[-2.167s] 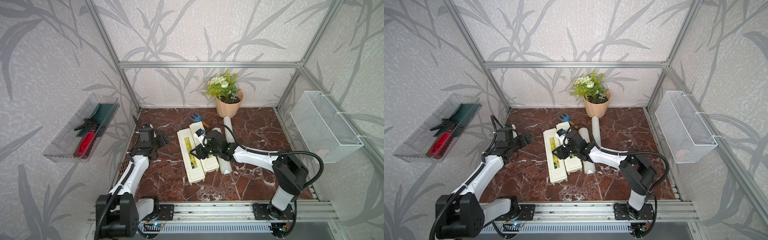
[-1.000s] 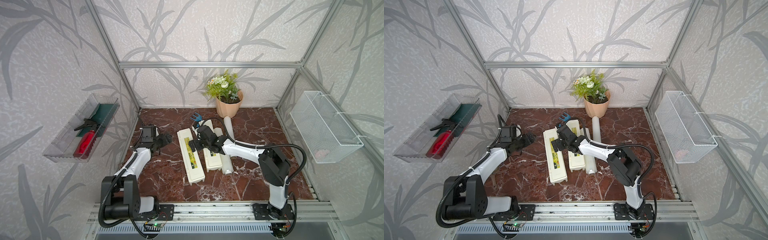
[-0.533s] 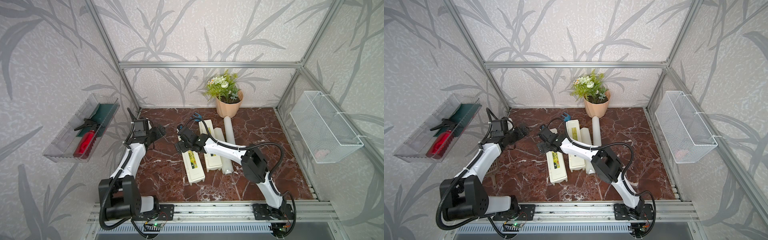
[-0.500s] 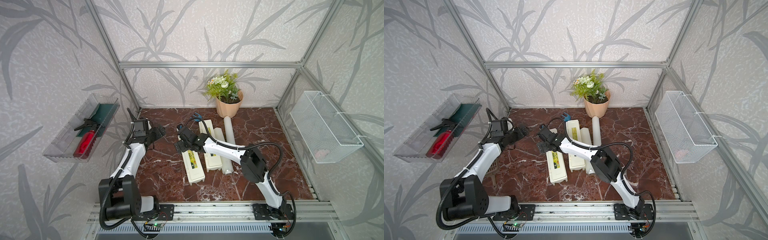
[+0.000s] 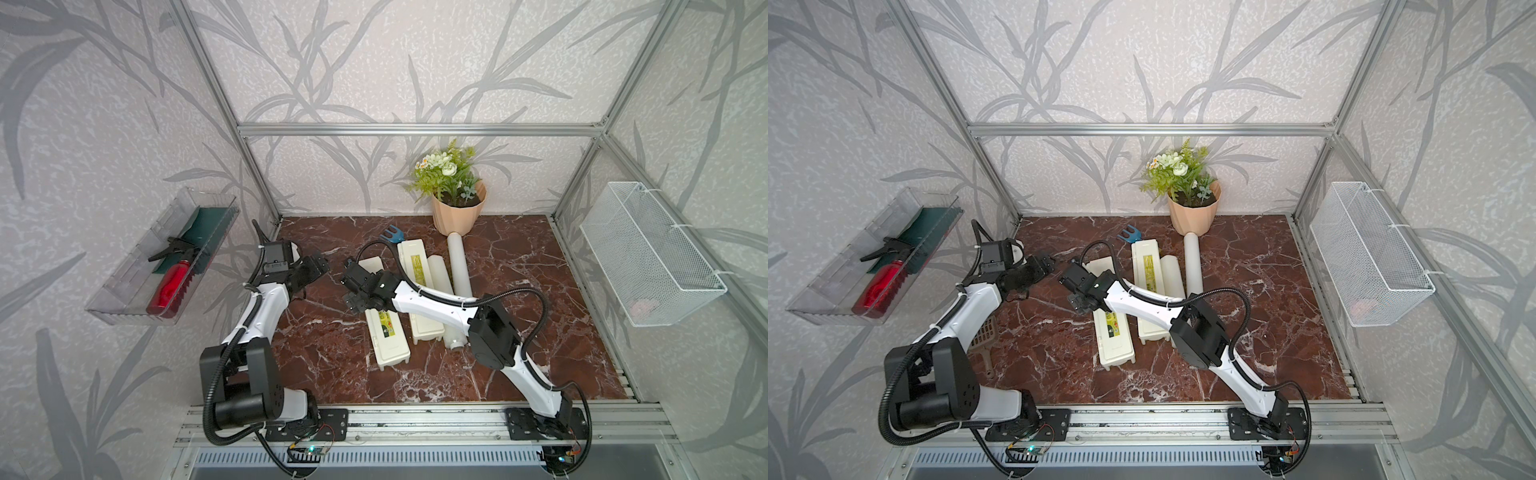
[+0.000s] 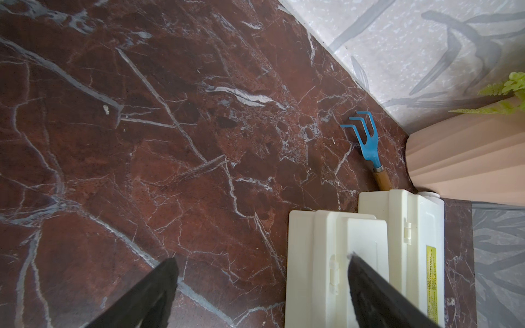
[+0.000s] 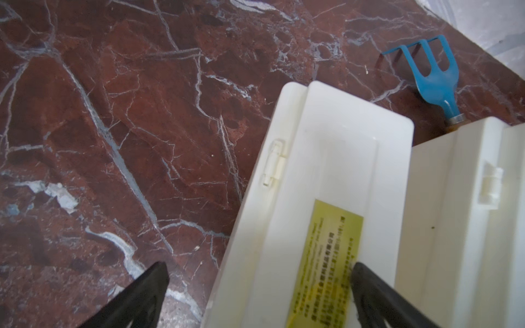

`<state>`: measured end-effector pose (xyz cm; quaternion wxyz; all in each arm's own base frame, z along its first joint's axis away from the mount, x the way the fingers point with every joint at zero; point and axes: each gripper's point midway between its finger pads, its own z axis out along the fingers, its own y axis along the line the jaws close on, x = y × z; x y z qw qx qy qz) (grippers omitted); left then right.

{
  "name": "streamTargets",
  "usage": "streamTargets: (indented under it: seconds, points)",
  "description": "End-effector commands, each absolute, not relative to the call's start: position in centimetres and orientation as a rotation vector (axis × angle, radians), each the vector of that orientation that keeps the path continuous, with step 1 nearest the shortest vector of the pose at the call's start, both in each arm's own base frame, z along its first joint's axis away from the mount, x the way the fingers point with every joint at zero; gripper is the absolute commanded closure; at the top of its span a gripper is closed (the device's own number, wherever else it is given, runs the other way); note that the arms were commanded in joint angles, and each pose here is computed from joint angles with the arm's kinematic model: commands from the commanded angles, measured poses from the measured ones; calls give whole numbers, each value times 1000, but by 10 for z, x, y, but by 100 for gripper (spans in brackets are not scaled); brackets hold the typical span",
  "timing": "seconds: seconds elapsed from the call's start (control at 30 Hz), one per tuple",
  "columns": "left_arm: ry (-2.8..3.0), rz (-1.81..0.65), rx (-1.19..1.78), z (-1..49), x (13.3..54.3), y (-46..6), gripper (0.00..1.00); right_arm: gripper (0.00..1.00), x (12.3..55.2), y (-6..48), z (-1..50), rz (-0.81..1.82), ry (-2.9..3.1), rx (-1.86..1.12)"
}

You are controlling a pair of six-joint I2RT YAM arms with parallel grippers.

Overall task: Put plastic wrap rolls into dispensers
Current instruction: Pick up the plastic wrap cutting box from the center of the board.

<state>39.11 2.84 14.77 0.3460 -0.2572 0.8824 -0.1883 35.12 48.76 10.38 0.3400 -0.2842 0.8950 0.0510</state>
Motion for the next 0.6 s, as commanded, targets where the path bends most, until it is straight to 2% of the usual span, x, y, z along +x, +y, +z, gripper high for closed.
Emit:
streamTargets:
  seconds: [0.0, 0.33, 0.37, 0.57]
  points:
    - [2288, -516, -663, 146, 392, 28, 7, 0, 353, 481, 80, 94, 2423, -738]
    - [2288, -518, -674, 143, 392, 32, 7, 0, 355, 462, 86, 7, 2457, -673]
    - [2286, -521, -675, 143, 392, 32, 7, 0, 367, 449, 85, -9, 2474, -631]
    - [2285, -526, -687, 142, 392, 32, 7, 0, 361, 431, 82, -37, 2502, -589]
